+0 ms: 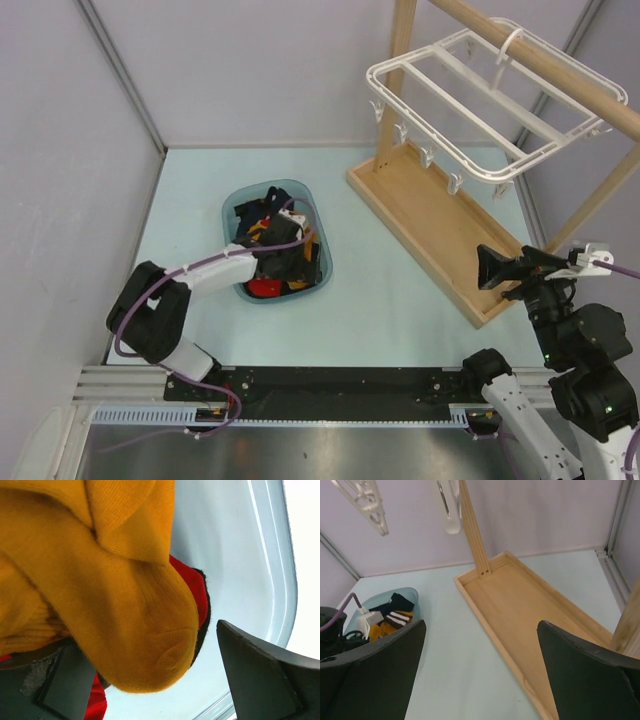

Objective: Clip the socks to the hanger
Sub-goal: Move the bin to the center of the board, then open the clamp at the hanger.

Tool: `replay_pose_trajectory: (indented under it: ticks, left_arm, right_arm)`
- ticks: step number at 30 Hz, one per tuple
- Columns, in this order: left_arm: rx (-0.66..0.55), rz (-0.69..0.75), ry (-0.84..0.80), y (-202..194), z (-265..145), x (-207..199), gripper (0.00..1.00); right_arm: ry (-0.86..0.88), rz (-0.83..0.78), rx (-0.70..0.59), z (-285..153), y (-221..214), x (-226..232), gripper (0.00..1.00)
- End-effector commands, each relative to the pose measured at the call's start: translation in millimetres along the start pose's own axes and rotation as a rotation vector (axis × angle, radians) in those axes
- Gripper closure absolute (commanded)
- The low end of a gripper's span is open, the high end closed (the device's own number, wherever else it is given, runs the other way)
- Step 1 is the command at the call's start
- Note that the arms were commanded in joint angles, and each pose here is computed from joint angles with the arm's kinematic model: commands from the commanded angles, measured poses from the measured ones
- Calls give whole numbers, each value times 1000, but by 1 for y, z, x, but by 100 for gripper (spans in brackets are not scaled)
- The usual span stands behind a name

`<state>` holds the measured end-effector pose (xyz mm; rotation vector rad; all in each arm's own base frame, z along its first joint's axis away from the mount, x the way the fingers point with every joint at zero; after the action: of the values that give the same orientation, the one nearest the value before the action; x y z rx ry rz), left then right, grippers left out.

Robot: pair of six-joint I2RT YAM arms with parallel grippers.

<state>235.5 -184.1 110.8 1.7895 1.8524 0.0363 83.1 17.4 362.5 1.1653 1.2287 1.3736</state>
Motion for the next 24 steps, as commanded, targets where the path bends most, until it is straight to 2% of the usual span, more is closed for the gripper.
replay_pose_trajectory:
  ticks: [1,6,11,20,24]
  left_arm:
    - [-69,106,-39,-5,-29,-29,0]
    - [-299,118,-123,19,-84,-47,0]
    - [-478,172,-258,37,-130,-66,0]
    - [-707,224,-480,42,-180,-88,0]
    - [-758,240,-531,43,-188,-93,0]
  right_arm:
    - [-21,-49,-134,-9,35,-6,0]
    - [-36,-59,-160,0,55,-5,2]
    - [-35,-41,-199,12,78,0,5]
    - [-61,-32,-236,43,96,6,10]
    - [-65,-29,-242,53,100,9,12]
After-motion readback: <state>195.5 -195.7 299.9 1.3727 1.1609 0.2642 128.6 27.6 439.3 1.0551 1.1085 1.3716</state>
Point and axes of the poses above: each gripper's point midway between its finger pads, its own z axis out along the fingers, its own x axis along the line the jaws close on, y = z × x, the point moved 8 cm from there along -z, back along the fingers, and after that the axes turned 11 degrees about -z, right-handed, at the moved point
